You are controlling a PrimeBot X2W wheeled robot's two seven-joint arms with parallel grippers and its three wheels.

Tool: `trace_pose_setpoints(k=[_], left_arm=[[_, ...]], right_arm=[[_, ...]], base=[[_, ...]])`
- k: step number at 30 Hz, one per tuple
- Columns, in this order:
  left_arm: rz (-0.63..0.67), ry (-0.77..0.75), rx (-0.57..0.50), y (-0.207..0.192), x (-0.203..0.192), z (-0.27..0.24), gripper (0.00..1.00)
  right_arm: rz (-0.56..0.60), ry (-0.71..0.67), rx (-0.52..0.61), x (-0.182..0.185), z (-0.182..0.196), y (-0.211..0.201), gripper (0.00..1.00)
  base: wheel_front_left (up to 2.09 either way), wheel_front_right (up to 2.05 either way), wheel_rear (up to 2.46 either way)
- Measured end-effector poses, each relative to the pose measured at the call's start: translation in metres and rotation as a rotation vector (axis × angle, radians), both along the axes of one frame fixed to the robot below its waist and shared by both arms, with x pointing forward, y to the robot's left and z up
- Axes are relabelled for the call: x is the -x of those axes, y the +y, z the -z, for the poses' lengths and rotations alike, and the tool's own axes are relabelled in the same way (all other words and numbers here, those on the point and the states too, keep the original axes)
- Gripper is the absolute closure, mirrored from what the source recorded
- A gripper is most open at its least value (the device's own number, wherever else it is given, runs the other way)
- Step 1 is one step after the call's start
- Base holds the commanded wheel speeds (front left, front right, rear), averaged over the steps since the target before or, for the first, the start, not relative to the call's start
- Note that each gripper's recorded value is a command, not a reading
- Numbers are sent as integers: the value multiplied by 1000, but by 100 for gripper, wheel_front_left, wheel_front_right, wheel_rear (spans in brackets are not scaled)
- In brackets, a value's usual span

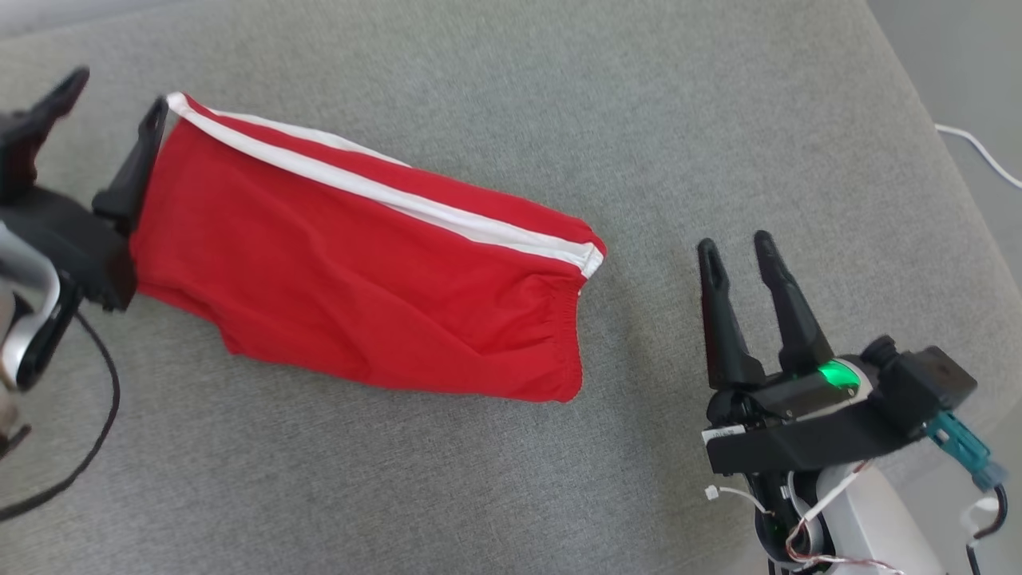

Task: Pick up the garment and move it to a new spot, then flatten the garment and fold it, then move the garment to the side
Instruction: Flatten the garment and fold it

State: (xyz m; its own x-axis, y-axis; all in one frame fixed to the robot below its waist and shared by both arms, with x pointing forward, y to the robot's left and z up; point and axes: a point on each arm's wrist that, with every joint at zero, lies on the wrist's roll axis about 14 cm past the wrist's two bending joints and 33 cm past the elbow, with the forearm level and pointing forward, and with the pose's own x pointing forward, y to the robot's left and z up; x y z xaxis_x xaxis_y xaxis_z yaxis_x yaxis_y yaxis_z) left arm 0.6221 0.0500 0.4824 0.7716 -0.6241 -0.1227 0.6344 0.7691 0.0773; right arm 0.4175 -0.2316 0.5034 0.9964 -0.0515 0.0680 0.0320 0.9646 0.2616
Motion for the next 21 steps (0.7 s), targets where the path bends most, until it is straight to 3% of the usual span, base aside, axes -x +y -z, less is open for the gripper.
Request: trace_pose_setpoints(k=[3, 7, 15, 21], left_arm=[[-19, 30, -17, 11, 9, 3, 0], [-26, 178, -47, 20, 28, 22, 0], [-27, 426, -185, 39, 47, 60, 0], [-20, 584, -180, 34, 63, 79, 0]], right_arm=[[24, -28, -4, 6, -6, 0, 0], [14, 13, -13, 20, 9, 13, 0], [16, 36, -31, 27, 16, 19, 0], [31, 42, -29, 29, 17, 14, 0]], base=[[0, 0, 0], [0, 0, 0], [0, 0, 0], [0, 0, 0]])
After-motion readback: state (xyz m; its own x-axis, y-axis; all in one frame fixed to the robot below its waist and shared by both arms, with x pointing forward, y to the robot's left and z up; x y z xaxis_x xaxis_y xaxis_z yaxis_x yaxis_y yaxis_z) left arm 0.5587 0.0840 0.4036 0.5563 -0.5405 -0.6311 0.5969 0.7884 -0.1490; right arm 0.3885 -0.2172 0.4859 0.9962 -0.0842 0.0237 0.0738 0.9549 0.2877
